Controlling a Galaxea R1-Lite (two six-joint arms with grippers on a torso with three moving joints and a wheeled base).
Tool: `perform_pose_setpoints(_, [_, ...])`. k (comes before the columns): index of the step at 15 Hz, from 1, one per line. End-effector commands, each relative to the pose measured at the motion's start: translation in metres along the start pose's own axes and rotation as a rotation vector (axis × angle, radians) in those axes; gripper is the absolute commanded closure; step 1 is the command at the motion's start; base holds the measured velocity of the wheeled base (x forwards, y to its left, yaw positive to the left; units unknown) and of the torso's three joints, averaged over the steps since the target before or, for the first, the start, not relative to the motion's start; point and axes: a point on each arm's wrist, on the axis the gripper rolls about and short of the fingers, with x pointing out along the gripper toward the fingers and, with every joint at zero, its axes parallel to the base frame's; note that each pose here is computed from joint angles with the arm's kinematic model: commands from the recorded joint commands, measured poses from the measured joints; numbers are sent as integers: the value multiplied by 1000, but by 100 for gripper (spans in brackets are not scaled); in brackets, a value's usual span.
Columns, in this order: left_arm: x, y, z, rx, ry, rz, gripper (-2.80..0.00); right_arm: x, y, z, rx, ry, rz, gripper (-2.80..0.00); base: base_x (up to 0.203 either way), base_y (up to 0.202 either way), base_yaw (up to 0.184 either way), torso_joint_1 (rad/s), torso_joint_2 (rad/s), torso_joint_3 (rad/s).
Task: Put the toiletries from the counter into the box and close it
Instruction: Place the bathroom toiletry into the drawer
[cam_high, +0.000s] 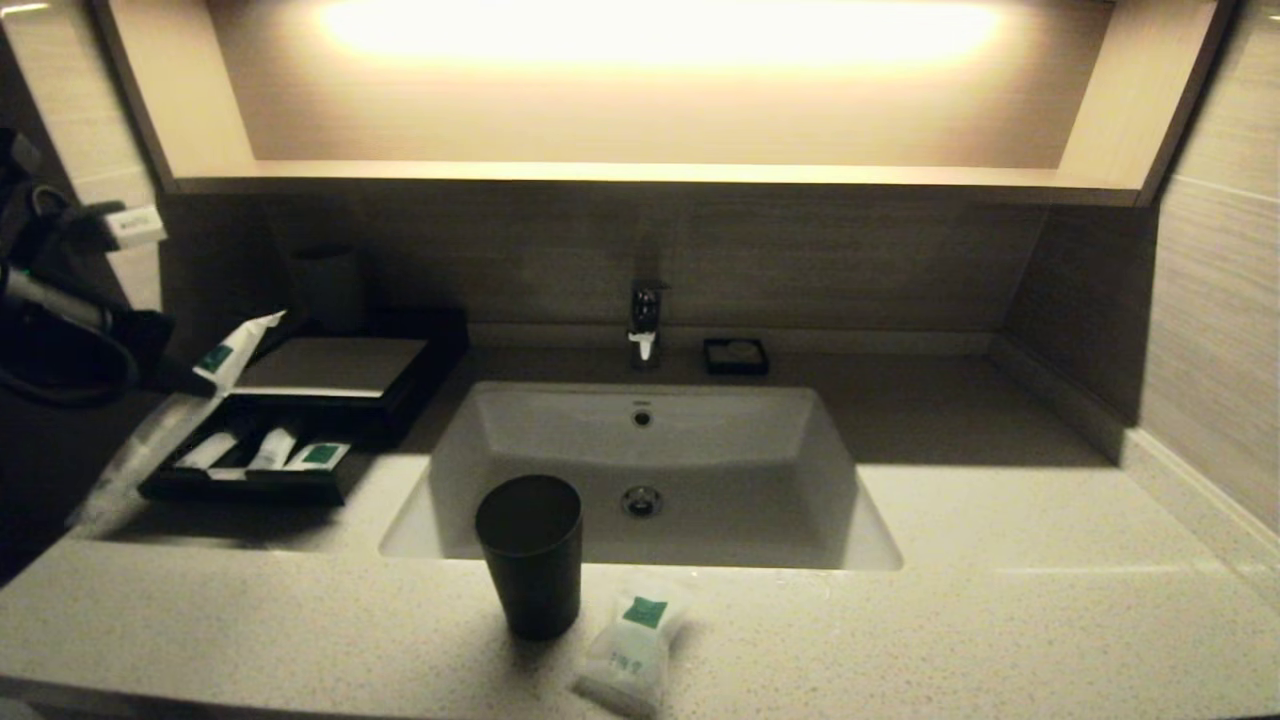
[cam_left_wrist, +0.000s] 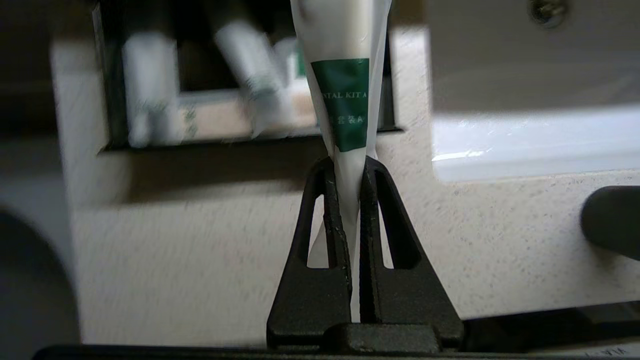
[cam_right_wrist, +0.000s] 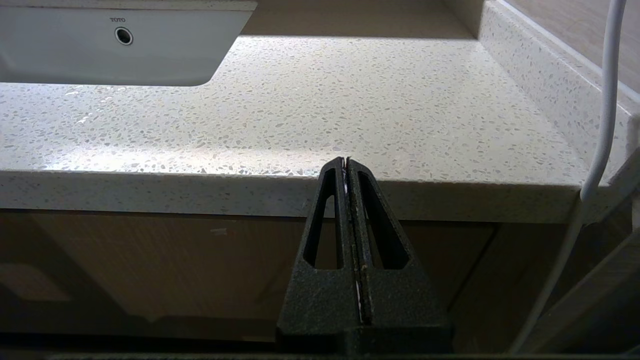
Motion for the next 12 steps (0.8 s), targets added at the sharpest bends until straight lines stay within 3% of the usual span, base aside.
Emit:
perform_pose_setpoints(1, [6, 7, 9, -24, 65, 37, 0, 0, 0, 0, 0, 2, 1, 0, 0, 0, 0, 0, 0, 0])
perform_pose_setpoints(5, [28, 20, 15, -44, 183, 123, 0, 0, 0, 0, 0, 2, 1, 0, 0, 0, 0, 0, 0, 0])
perform_pose_setpoints(12, [65, 33, 14, -60, 258, 109, 0, 0, 0, 0, 0, 1, 1, 0, 0, 0, 0, 0, 0, 0])
